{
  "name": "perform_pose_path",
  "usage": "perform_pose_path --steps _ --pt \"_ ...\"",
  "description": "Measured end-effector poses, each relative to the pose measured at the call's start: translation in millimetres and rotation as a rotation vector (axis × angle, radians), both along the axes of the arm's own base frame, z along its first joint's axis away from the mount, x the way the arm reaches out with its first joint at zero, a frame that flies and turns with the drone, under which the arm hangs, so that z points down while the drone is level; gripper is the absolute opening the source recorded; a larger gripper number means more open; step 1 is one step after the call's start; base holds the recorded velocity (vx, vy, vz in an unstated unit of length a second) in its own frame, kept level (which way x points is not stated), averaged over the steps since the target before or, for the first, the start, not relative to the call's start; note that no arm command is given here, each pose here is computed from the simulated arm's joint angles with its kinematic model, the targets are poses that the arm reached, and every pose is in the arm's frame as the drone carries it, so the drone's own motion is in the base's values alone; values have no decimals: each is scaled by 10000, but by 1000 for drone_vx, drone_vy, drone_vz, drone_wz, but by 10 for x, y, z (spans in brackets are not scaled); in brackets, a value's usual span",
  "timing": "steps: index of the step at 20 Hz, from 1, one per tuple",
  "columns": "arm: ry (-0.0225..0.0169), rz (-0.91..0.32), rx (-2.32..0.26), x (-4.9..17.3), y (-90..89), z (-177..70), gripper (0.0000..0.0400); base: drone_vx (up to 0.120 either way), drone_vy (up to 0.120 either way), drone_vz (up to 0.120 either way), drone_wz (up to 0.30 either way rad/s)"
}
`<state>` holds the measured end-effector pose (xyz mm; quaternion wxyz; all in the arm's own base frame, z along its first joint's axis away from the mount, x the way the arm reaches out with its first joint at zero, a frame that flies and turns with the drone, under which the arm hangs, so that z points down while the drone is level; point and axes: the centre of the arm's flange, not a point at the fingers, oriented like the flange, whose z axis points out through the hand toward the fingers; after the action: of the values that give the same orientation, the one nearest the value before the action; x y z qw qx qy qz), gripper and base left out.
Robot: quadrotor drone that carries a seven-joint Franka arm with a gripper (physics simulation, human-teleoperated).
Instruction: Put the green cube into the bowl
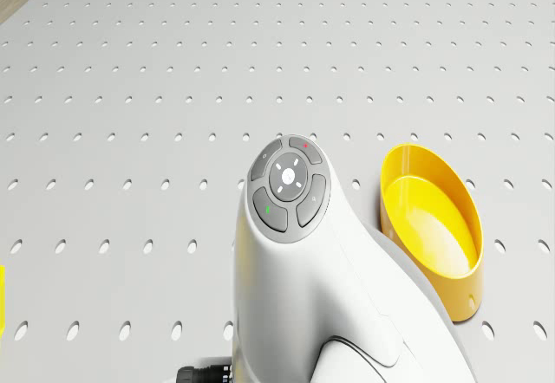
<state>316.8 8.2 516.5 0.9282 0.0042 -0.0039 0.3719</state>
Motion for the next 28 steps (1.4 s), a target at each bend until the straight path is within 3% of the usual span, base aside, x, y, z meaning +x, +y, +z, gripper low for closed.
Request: perform_pose_path --steps 28 --pt "-1 25 0 0 0 0 250 120 -120 0 0"
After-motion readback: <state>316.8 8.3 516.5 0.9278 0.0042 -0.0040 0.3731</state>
